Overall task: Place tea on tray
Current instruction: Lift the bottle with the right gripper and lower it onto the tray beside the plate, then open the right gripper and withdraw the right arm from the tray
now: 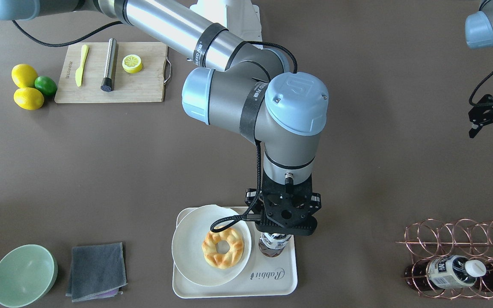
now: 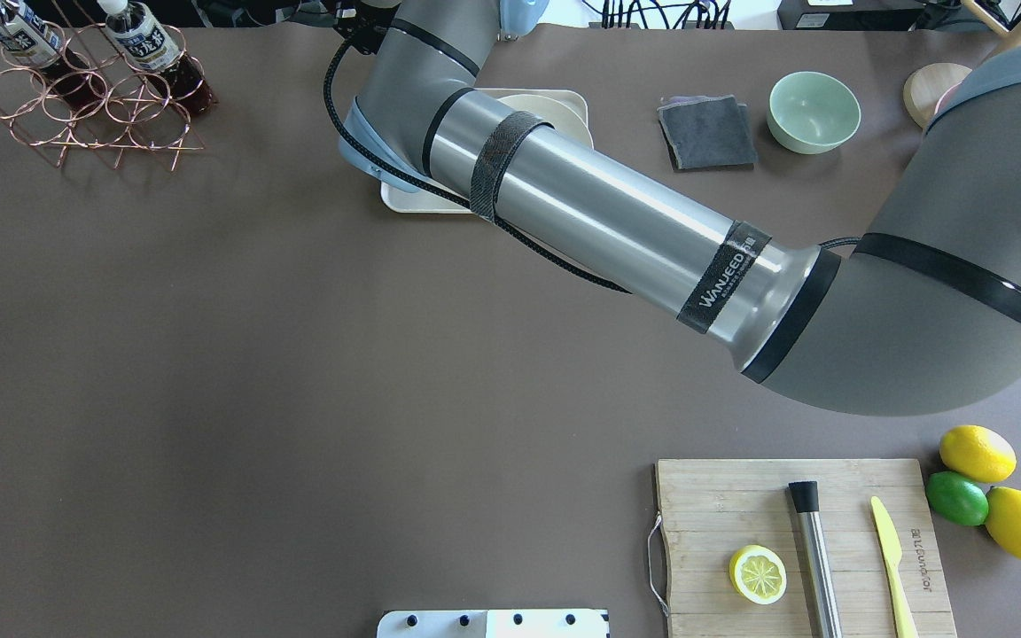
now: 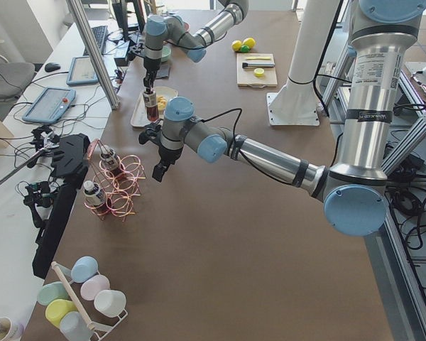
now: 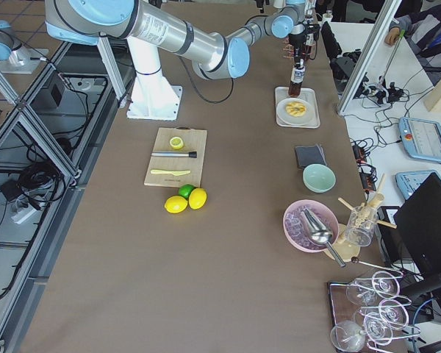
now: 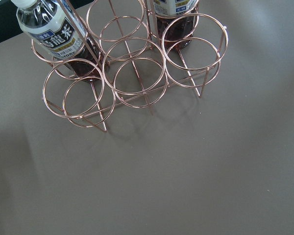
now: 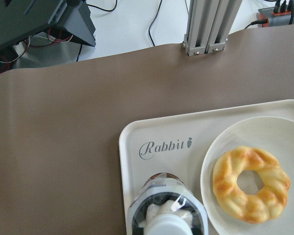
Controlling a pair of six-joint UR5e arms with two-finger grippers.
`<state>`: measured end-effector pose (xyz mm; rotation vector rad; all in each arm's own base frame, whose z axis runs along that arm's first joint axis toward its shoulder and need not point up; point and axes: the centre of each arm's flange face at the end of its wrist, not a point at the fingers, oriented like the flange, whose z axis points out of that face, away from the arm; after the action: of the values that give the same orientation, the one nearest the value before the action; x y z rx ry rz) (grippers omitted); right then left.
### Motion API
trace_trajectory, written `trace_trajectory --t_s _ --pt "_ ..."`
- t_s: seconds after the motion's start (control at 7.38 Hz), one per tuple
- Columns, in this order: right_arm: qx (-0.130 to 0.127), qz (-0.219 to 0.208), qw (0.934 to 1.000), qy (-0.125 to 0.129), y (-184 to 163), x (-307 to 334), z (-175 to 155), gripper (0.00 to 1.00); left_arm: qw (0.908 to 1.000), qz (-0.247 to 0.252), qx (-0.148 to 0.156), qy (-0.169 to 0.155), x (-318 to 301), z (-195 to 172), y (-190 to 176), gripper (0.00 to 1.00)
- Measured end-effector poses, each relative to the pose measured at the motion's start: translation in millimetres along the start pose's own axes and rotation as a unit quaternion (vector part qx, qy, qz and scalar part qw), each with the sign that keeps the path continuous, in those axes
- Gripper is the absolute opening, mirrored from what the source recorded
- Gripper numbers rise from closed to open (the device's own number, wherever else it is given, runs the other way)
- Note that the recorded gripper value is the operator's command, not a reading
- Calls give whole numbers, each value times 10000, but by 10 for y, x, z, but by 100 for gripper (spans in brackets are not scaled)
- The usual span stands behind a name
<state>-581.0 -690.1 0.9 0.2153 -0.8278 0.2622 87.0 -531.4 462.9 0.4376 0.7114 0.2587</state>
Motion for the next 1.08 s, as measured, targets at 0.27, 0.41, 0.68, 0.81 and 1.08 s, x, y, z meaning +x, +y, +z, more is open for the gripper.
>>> trace_trajectory --t_s 0.27,0.41,0.68,0.81,1.08 --pt "-15 34 10000 2 31 -15 12 67 10000 -12 14 3 -2 0 8 97" --pt "-16 53 10000 -3 35 -29 -3 83 10000 -24 13 3 -4 1 10 97" --pt "-123 58 9999 -55 20 -54 -76 88 9999 -110 28 7 1 -14 9 97" --pt "-286 77 9995 -119 -39 -56 -222 88 9999 -156 30 9 1 -17 8 97" --pt "-587 -190 9980 -112 -109 176 -640 99 9995 -300 7 95 -59 -53 32 97"
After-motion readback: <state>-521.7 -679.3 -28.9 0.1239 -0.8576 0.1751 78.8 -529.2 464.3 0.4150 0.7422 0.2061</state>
